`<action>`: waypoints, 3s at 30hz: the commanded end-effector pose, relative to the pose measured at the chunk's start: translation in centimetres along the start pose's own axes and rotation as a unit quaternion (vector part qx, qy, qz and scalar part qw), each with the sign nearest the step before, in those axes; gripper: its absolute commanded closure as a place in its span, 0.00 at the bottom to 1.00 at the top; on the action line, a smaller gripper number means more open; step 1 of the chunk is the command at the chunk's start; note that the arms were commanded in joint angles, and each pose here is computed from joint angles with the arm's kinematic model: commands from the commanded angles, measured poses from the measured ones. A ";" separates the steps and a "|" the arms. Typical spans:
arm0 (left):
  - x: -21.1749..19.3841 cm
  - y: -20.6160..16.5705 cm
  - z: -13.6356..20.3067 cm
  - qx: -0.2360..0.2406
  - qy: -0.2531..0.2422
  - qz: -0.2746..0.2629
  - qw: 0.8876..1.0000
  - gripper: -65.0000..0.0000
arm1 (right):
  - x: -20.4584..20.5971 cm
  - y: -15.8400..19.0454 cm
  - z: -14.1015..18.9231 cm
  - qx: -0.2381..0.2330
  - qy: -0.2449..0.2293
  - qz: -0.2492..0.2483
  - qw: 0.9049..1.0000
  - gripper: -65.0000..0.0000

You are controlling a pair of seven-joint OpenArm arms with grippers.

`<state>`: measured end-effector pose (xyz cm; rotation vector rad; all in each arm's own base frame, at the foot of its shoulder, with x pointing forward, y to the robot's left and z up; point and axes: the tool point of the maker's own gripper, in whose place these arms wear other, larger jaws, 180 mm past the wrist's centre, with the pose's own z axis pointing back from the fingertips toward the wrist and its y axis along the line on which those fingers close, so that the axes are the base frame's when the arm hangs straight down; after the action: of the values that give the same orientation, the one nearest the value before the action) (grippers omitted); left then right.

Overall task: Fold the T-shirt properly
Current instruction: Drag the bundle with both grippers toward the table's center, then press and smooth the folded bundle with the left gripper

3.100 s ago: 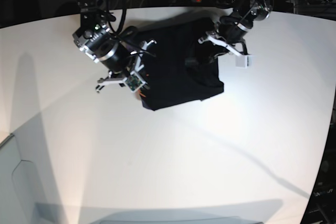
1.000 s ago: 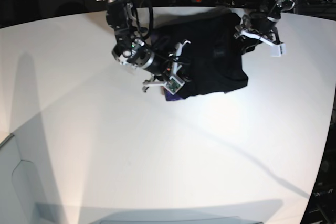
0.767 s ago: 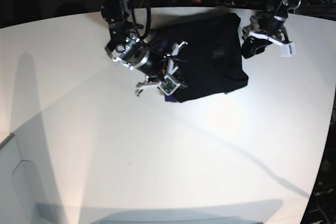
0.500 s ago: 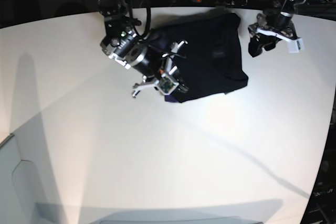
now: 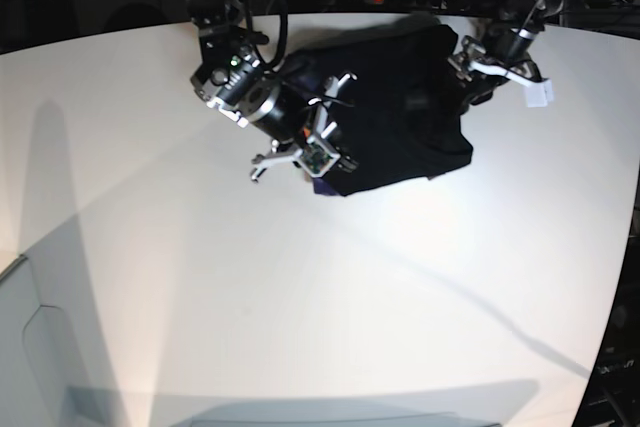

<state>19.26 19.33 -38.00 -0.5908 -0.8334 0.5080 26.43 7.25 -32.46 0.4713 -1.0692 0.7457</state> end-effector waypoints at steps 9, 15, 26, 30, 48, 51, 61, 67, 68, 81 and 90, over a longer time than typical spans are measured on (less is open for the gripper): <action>-0.2 1.5 -0.5 0.005 0.007 0.013 1.000 0.35 | 1.6 -0.3 0.0 -0.004 -0.019 0.004 1.000 1.00; -2.1 0.9 -2.0 -0.009 0.062 -0.021 0.998 0.50 | 1.7 -0.3 0.1 -0.004 -0.020 0.004 1.000 1.00; -1.8 -1.8 -4.9 -0.048 0.116 -0.112 0.986 0.99 | 2.1 -3.3 2.0 -0.051 -0.026 0.011 0.998 1.00; -2.5 -3.1 -7.0 -0.058 0.146 -0.158 0.975 1.00 | 1.5 -6.5 3.7 -0.101 -0.021 0.002 0.995 1.00; -6.5 -12.6 -18.6 -0.111 0.314 -0.617 0.713 1.00 | -5.5 -18.4 14.8 -0.321 0.040 -0.071 0.944 1.00; -7.4 -14.8 -19.3 -0.146 0.328 -0.661 0.659 1.00 | -6.3 -19.4 16.6 -0.348 0.048 -0.079 0.933 1.00; -10.8 -18.1 -20.9 -0.158 0.325 -0.774 0.520 1.00 | -8.3 -20.6 20.6 -0.403 0.066 -0.100 0.907 1.00; -11.1 -18.5 -21.2 -0.148 0.316 -0.791 0.502 1.00 | -8.9 -20.2 20.9 -0.404 0.074 -0.103 0.906 1.00; -11.1 -18.5 -21.2 -0.149 0.316 -0.791 0.502 0.99 | -8.9 -20.2 20.9 -0.403 0.074 -0.103 0.906 1.00; -9.8 -19.1 -20.9 -0.147 0.296 -0.799 0.503 0.66 | -9.0 -20.1 20.8 -0.402 0.075 -0.103 0.907 1.00; -8.3 -22.0 -20.4 -0.161 0.249 -0.808 0.509 0.66 | -8.9 -20.0 20.7 -0.401 0.076 -0.103 0.907 1.00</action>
<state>34.02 -7.36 -39.82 -0.0575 -0.5485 -1.5392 25.61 -22.95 -33.20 -0.1742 -1.0054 0.1011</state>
